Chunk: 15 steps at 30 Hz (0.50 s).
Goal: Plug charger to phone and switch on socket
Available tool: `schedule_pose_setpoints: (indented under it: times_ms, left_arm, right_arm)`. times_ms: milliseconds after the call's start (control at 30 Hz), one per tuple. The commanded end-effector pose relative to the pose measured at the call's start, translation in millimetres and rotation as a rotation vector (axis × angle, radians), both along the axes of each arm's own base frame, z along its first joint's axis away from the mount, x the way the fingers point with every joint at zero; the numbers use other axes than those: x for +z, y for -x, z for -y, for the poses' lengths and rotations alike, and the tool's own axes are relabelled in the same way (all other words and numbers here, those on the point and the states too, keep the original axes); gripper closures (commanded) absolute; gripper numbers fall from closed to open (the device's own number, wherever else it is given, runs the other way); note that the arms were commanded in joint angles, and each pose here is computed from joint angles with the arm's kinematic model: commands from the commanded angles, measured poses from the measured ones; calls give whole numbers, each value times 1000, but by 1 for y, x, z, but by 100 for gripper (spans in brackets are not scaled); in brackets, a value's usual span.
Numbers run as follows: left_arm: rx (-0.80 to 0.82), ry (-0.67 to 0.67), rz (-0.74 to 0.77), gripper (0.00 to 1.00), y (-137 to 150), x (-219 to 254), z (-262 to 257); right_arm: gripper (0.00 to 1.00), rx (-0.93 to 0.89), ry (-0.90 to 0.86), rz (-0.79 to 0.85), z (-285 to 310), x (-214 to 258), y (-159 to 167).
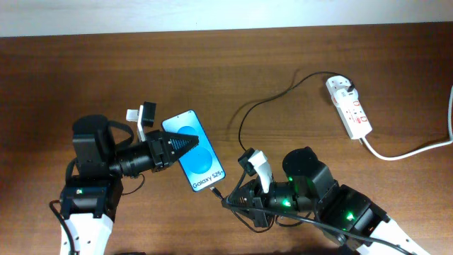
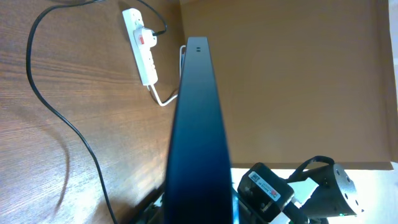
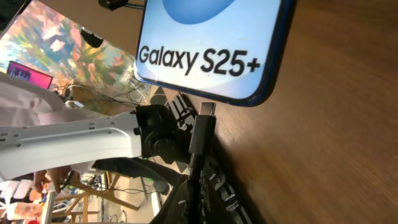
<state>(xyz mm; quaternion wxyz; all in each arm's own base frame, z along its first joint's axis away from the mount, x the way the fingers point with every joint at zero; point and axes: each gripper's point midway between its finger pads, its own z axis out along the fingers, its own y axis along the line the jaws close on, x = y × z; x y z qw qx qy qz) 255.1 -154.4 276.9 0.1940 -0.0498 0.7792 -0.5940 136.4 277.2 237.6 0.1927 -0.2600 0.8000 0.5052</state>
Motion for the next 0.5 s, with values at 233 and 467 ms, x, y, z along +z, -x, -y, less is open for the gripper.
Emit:
schedule_pose_setpoints:
  times_ms: [233, 467]
  left_arm:
    - [111, -19, -41, 100, -15, 0, -9]
    - [119, 2, -40, 100, -18, 6, -9]
  right_arm:
    - [96, -209, 5, 210, 37, 32, -15]
    - [96, -107, -23, 166, 19, 27, -9]
